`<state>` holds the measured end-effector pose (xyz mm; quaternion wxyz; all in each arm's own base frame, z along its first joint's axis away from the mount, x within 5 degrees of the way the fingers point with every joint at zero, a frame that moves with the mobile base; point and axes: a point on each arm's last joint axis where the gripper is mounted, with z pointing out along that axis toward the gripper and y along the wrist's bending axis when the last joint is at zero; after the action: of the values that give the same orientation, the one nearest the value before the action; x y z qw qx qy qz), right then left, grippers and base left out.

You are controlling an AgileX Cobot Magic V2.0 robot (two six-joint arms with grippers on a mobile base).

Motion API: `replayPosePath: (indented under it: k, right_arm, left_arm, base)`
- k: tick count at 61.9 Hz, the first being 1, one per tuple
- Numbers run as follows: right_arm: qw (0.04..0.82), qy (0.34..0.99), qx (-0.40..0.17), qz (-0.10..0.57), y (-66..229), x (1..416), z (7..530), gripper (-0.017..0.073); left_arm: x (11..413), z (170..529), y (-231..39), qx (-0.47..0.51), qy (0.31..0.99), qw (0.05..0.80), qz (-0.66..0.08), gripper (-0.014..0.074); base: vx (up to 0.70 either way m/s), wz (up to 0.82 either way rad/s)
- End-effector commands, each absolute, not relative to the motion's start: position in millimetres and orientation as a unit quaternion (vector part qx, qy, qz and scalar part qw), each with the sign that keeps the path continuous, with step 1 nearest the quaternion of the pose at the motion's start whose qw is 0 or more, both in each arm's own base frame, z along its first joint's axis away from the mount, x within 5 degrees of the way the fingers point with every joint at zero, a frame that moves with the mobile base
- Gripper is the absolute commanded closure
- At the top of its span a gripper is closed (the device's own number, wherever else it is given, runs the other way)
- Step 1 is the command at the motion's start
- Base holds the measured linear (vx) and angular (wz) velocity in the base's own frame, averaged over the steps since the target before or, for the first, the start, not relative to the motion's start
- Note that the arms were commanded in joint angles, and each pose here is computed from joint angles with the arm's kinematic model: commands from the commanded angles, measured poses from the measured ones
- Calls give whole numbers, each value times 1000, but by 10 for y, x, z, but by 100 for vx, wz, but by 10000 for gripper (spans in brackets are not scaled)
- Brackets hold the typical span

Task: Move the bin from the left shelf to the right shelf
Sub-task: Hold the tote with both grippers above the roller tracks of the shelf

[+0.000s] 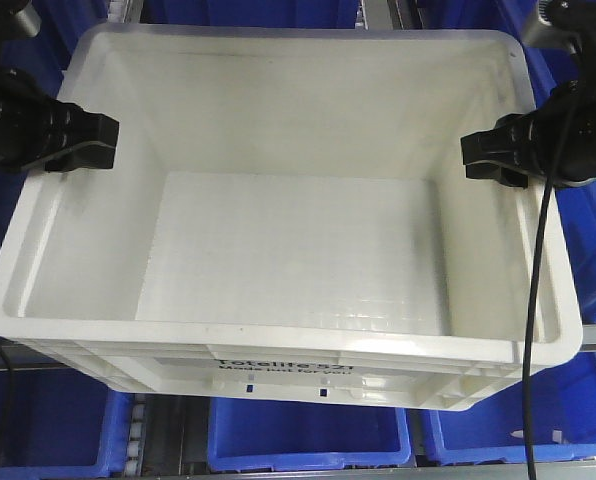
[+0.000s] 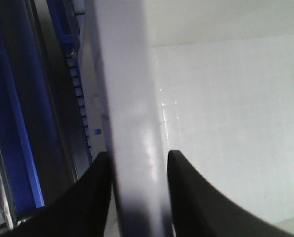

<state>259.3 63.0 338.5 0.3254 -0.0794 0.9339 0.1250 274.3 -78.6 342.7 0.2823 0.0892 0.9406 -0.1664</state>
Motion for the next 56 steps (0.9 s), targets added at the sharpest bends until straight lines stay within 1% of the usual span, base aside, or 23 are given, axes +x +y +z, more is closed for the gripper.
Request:
replayPosePath:
  k: [1,32,56]
  right_arm:
    - [418,897,-83,119,598,2615,3699,567]
    - [420,896,-83,119,597,2617,3702,567]
    - [420,896,-83,119,597,2617,3702,567]
  left_arm:
    - [2669,3747,-827,94,912,347,-198,595]
    - [2669,3747,-827,94,912,347,-198,595]
    - [2669,3747,-827,94,912,347,-198,595]
  base:
    - [8,2]
    - [7,1]
    - [1,0]
